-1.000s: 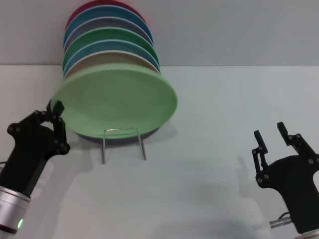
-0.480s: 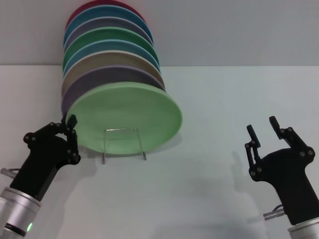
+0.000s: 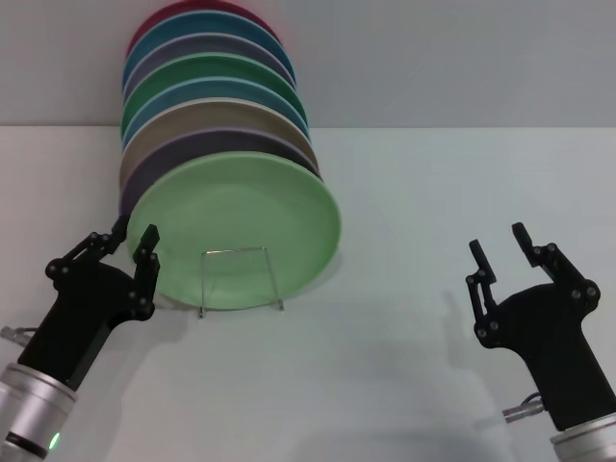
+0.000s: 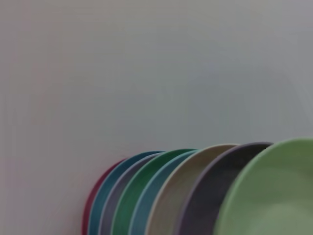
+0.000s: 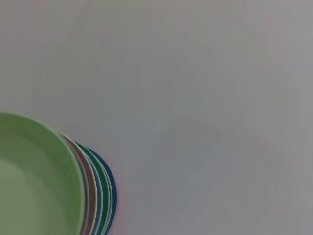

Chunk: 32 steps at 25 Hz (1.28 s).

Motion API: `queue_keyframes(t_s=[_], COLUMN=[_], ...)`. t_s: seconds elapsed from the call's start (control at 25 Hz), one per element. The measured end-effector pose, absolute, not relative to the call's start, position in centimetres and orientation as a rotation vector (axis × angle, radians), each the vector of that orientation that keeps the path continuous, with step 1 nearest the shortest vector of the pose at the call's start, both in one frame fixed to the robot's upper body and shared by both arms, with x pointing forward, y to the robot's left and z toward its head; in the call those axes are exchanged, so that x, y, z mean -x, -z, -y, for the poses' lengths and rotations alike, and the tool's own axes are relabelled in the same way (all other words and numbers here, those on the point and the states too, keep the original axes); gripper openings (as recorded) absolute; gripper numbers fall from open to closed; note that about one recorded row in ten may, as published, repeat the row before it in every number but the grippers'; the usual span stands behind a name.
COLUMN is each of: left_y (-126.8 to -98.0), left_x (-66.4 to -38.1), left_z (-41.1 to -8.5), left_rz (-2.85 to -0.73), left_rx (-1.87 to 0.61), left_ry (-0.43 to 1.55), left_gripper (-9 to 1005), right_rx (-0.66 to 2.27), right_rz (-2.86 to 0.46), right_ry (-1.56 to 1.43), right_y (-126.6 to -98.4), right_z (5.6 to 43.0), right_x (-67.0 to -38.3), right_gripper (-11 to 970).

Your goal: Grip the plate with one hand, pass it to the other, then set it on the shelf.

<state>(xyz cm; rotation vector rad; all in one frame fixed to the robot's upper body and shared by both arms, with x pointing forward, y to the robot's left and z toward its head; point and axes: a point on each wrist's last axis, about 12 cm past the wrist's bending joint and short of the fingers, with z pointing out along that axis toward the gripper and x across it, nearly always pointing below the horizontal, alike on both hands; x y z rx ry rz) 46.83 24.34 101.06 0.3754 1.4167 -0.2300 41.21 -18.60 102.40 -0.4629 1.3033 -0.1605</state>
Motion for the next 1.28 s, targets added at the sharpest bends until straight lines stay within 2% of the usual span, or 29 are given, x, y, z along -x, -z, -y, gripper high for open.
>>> queue_keyframes(t_s=[0.08, 0.28, 0.52, 0.72, 0.88, 1.08, 1.28], left_y=[-101.0, -101.2, -101.2, -101.4, -101.7, -101.9, -102.2], left_x=[-46.5, -44.4, -42.5, -43.1, -44.1, -45.3, -46.2], left_z=[-24.6, -25.5, -25.8, -26.6, -27.9, -28.6, -28.9], left_rz=[-1.412, -1.359, -1.332, -1.339, -1.341, -1.351, -1.34], left_rx=[-0.367, -0.34, -0.317, -0.231, -0.138, -0.061, -0.03], left_ry=[0.225, 0.217, 0.232, 0.269, 0.269, 0.221, 0.195], left_gripper=[124, 388, 501, 649, 717, 801, 814], right_rx=[0.463, 0.428, 0.309, 0.274, 0.255, 0.241, 0.223], right_rz=[-1.307, -1.331, -1.356, -1.395, -1.407, -1.399, -1.377], right_ry=[0.163, 0.172, 0.086, -0.011, -0.039, -0.035, -0.021], right_y=[-102.4, -102.3, -101.9, -101.3, -101.3, -101.6, -102.0], right_z=[18.6, 19.3, 22.0, 23.9, 24.6, 24.9, 25.1], right_x=[-41.4, -42.3, -44.4, -46.1, -46.9, -47.6, -48.0], right_gripper=[398, 404, 412, 419, 424, 649, 657])
